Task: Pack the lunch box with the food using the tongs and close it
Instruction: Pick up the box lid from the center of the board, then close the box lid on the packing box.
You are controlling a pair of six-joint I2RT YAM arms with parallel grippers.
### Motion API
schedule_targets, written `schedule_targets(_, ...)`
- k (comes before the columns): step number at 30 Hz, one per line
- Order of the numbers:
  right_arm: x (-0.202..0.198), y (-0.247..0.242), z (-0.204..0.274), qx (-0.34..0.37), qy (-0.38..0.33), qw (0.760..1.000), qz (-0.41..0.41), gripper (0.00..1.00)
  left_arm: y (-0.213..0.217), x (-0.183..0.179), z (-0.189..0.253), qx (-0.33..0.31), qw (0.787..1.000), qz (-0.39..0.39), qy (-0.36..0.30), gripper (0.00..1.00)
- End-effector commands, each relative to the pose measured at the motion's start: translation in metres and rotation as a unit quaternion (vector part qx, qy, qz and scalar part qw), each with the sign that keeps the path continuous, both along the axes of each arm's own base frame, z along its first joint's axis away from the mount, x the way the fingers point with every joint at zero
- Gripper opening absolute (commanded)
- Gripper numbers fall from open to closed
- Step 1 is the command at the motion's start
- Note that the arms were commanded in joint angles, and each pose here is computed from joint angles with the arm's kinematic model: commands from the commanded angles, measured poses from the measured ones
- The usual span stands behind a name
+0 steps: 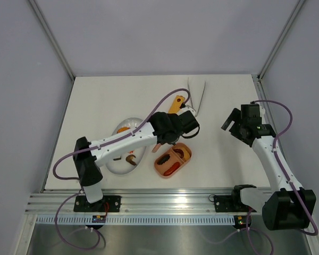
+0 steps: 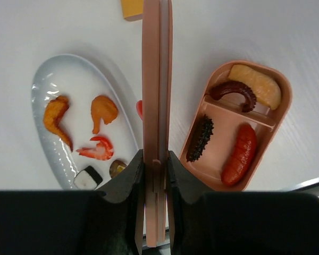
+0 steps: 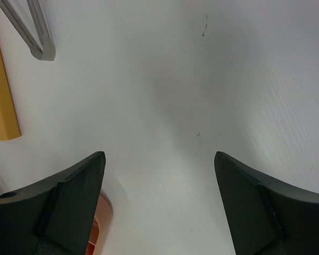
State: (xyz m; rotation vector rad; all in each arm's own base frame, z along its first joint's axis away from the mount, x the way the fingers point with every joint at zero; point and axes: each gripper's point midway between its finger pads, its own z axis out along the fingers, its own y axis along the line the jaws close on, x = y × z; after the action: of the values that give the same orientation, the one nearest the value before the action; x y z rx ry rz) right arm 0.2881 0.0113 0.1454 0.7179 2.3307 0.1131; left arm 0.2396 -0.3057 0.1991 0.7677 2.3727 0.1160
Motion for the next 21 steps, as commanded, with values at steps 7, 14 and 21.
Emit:
schedule_targets(7,0.001,-0.008,-0.005,-0.015,-0.001,1.0,-0.009,0.91,0.003,-0.007,-0.019,0.145,0.979,0.051,-0.134,0.0)
schedule_targets(14,0.001,-0.026,-0.014,-0.009,0.01,0.999,-0.03,0.91,-0.008,-0.021,-0.041,0.185,0.971,0.031,-0.145,0.0)
schedule_targets(21,0.003,-0.029,-0.015,0.003,0.01,0.999,-0.036,0.91,-0.022,-0.024,-0.046,0.196,0.968,0.016,-0.159,0.0)
